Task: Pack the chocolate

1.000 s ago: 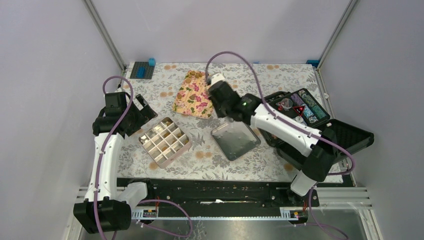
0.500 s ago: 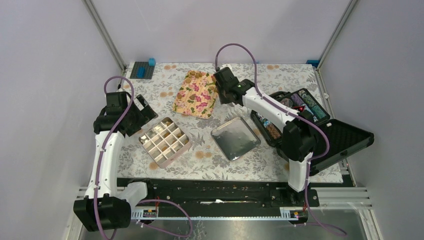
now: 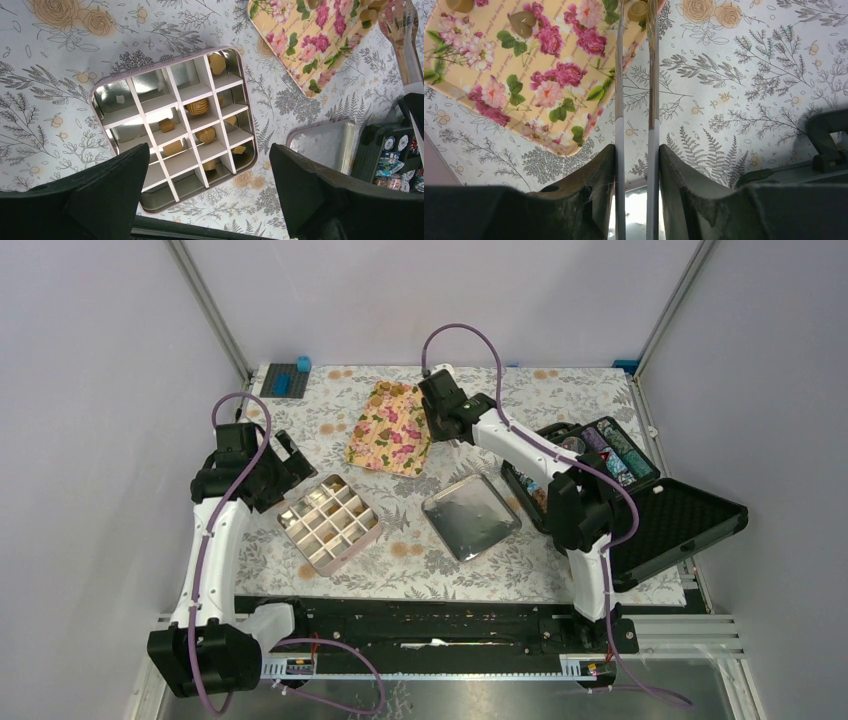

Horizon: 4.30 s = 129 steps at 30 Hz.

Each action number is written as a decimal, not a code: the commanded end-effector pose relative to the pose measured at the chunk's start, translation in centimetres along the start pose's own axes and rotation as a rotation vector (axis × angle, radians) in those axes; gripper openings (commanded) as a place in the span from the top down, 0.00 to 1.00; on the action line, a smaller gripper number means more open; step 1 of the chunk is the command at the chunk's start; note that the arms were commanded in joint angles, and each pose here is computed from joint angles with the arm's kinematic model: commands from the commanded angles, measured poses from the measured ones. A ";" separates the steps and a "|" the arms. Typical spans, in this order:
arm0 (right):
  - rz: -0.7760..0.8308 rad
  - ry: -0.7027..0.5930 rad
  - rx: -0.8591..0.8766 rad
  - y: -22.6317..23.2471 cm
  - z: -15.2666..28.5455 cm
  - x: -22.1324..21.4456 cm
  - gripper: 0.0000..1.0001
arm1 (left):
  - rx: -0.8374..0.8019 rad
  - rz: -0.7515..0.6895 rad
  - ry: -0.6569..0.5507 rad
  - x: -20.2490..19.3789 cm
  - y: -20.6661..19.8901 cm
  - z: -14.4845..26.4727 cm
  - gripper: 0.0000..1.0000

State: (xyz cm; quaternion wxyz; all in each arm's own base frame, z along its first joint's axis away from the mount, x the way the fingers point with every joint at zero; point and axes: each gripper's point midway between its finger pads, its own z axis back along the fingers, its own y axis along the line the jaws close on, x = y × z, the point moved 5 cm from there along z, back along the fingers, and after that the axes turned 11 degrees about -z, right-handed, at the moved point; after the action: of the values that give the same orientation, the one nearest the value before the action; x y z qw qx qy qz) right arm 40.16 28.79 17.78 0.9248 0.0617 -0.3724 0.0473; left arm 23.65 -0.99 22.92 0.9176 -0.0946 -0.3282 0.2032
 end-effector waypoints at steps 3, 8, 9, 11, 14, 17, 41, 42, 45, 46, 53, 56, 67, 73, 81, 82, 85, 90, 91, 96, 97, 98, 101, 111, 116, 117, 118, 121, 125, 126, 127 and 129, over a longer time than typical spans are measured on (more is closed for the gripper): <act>-0.009 -0.046 0.022 1.0 -0.9 1.7 0.58 | -0.023 -0.013 -0.027 0.5 -0.2 -0.3 0.01; 0.000 -0.030 -0.004 0.7 -1.7 1.1 0.56 | -0.026 -0.013 -0.028 0.6 -0.2 -0.3 0.01; 0.003 -0.029 -0.005 0.8 -1.7 1.1 0.56 | -0.025 -0.013 -0.027 0.7 -0.2 -0.4 0.01; 0.005 -0.026 -0.011 0.6 -1.8 0.9 0.56 | -0.026 -0.015 -0.030 0.8 -0.3 -0.4 0.01; 0.008 -0.020 -0.011 0.5 -1.8 0.7 0.56 | -0.023 -0.014 -0.030 0.8 -0.2 -0.4 0.01; 0.006 -0.010 -0.007 0.5 -1.5 0.4 0.56 | -0.022 -0.013 -0.025 0.7 -0.2 -0.5 0.01; -0.033 -0.046 0.129 2.1 2.8 0.8 0.57 | -0.035 -0.004 -0.036 1.1 -0.5 -0.2 0.01; -0.030 -0.050 0.123 2.0 2.9 0.9 0.57 | -0.034 -0.005 -0.038 1.1 -0.5 -0.1 0.01; -0.022 -0.060 0.108 1.8 3.0 1.1 0.57 | -0.031 -0.007 -0.039 1.1 -0.5 -0.1 0.01; -0.022 -0.060 0.105 1.8 3.0 1.1 0.57 | -0.031 -0.007 -0.038 1.1 -0.5 -0.2 0.01; -0.020 -0.062 0.092 1.5 3.0 0.9 0.56 | -0.029 -0.009 -0.035 0.9 -0.4 -0.2 0.01; -0.023 -0.064 0.100 1.6 3.2 0.9 0.57 | -0.025 -0.007 -0.034 0.8 -0.3 -0.2 0.01; -0.033 -0.119 0.088 1.3 4.5 2.1 0.57 | -0.021 -0.007 -0.035 0.8 -0.2 -0.2 0.01; -0.009 -0.063 0.071 1.4 2.9 0.6 0.56 | -0.016 -0.010 -0.037 0.8 -0.2 0.0 0.01; 0.021 0.004 0.082 1.9 1.5 -1.4 0.53 | -0.014 -0.008 -0.033 0.9 -0.2 -0.1 0.01; 0.024 0.010 0.082 1.9 1.4 -1.6 0.53 | -0.015 -0.008 -0.034 0.8 -0.2 -0.1 0.01; 0.032 0.029 0.080 2.0 1.0 -2.2 0.53 | -0.014 -0.007 -0.035 0.8 -0.2 0.0 0.01; 0.057 0.044 0.053 2.0 0.6 -2.9 0.54 | -0.014 -0.008 -0.034 0.7 -0.1 -0.1 0.01; 0.065 0.046 0.047 2.0 0.5 -3.0 0.54 | -0.013 -0.008 -0.033 0.7 -0.1 0.0 0.01; 0.120 0.046 -0.002 2.0 0.5 -3.8 0.54 | -0.013 -0.007 -0.036 0.7 -0.1 0.1 0.01; 0.128 0.044 -0.011 2.1 0.5 -3.8 0.54 | -0.012 -0.006 -0.037 0.7 -0.1 0.1 0.01; 0.133 0.044 -0.019 2.0 0.5 -3.9 0.54 | -0.013 -0.007 -0.037 0.7 -0.2 0.1 0.01; 0.138 0.045 -0.037 1.8 0.3 -4.1 0.54 | -0.015 -0.007 -0.040 0.7 -0.2 0.2 0.01; 0.126 0.012 -0.041 1.7 1.1 -3.3 0.54 | -0.016 -0.004 -0.041 0.6 -0.2 0.4 0.01; 0.130 0.021 -0.049 1.5 0.8 -3.7 0.54 | -0.019 -0.003 -0.042 0.6 -0.2 0.5 0.01; 0.130 0.022 -0.049 1.5 0.8 -3.7 0.53 | -0.019 -0.003 -0.044 0.6 -0.2 0.5 0.01; 0.131 0.023 -0.050 1.5 0.8 -3.7 0.53 | -0.018 -0.003 -0.044 0.6 -0.2 0.5 0.01; 0.130 0.024 -0.046 1.5 0.8 -3.7 0.53 | -0.019 -0.002 -0.041 0.6 -0.2 0.5 0.01; 0.137 0.025 -0.046 1.7 0.5 -3.6 0.53 | -0.021 -0.003 -0.041 0.6 -0.2 0.5 0.01; 0.136 0.023 -0.045 1.8 0.5 -3.5 0.53 | -0.022 -0.003 -0.044 0.7 -0.3 0.6 0.01; 0.137 0.024 -0.040 1.9 0.4 -3.5 0.53 | -0.021 -0.004 -0.043 0.7 -0.3 0.6 0.01; 0.140 0.026 -0.033 2.1 0.3 -3.4 0.53 | -0.013 -0.006 -0.048 0.8 -0.2 0.8 0.01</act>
State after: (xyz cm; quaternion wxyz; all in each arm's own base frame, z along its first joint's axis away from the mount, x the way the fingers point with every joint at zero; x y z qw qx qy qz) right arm 36.47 30.05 14.73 0.9325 0.0185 -0.3449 0.1054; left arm 23.68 -1.01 22.57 0.9196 -0.0948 -0.3233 0.2019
